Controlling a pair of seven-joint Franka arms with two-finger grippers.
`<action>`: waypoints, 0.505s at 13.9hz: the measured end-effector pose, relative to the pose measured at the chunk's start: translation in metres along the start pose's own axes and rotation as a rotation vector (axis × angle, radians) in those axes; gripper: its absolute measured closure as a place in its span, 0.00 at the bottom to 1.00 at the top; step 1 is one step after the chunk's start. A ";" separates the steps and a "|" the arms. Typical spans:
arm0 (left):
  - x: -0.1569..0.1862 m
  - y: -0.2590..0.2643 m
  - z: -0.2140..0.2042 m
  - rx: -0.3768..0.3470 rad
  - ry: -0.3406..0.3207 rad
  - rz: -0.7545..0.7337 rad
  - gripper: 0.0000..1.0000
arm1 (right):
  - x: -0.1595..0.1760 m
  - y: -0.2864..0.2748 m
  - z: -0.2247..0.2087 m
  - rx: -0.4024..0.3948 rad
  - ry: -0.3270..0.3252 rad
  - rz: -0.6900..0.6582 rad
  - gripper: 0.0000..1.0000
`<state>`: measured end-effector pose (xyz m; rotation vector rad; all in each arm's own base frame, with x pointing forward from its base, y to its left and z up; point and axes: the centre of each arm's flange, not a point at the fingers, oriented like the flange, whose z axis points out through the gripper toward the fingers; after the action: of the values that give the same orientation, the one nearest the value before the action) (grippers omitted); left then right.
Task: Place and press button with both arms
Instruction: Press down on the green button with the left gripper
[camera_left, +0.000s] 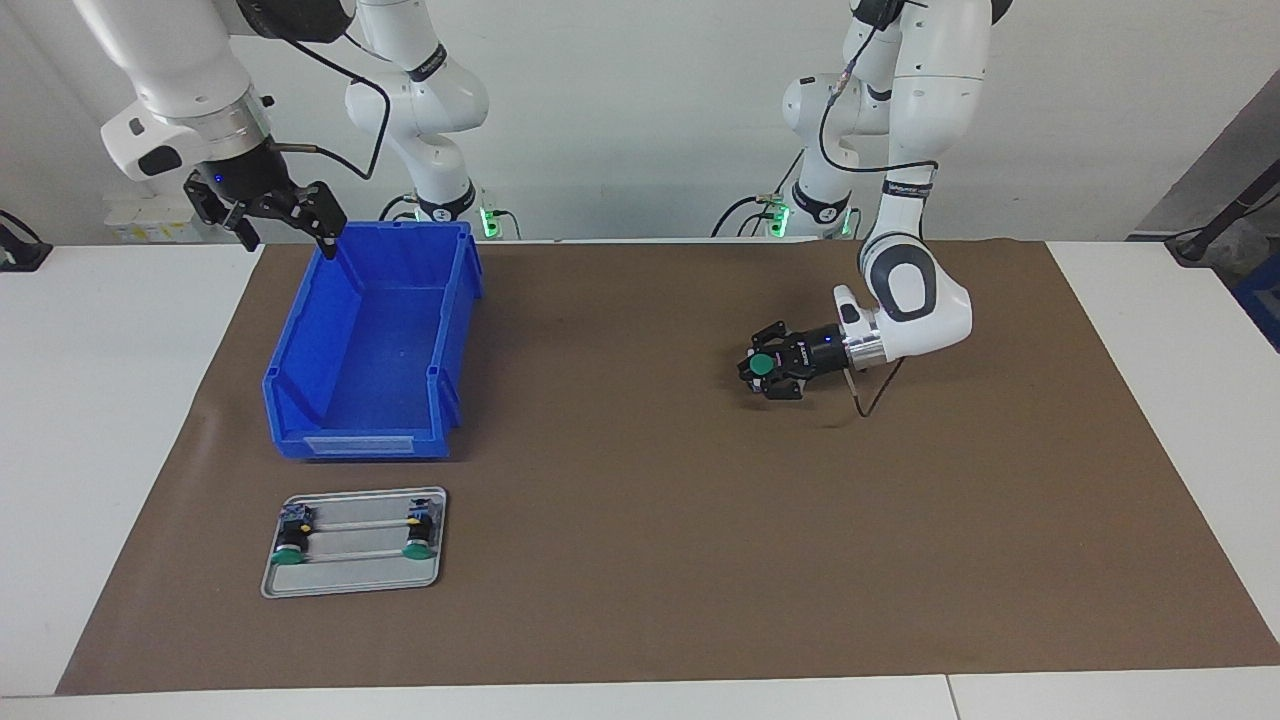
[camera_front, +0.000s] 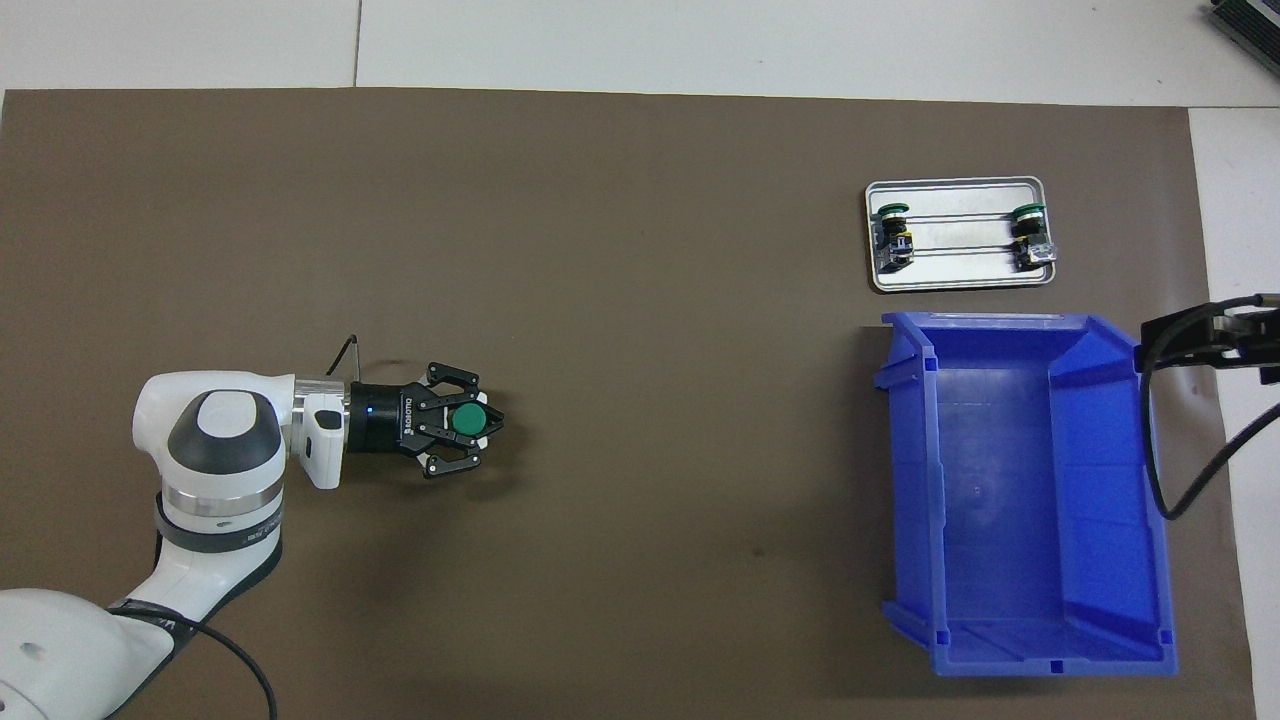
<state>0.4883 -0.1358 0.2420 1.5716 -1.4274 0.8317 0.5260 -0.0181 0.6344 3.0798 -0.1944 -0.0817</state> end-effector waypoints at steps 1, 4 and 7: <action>0.000 0.000 0.000 -0.001 0.001 0.000 0.62 | 0.000 0.000 0.000 0.000 -0.001 0.000 0.00; 0.000 0.001 0.001 -0.003 0.003 0.000 0.56 | -0.001 0.000 0.001 0.000 -0.003 0.000 0.00; -0.002 0.003 0.002 -0.009 0.006 -0.006 0.45 | -0.002 0.000 0.001 0.000 -0.004 0.000 0.00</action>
<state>0.4849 -0.1366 0.2402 1.5641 -1.4202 0.8247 0.5240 -0.0182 0.6331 3.0800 -0.1942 -0.0872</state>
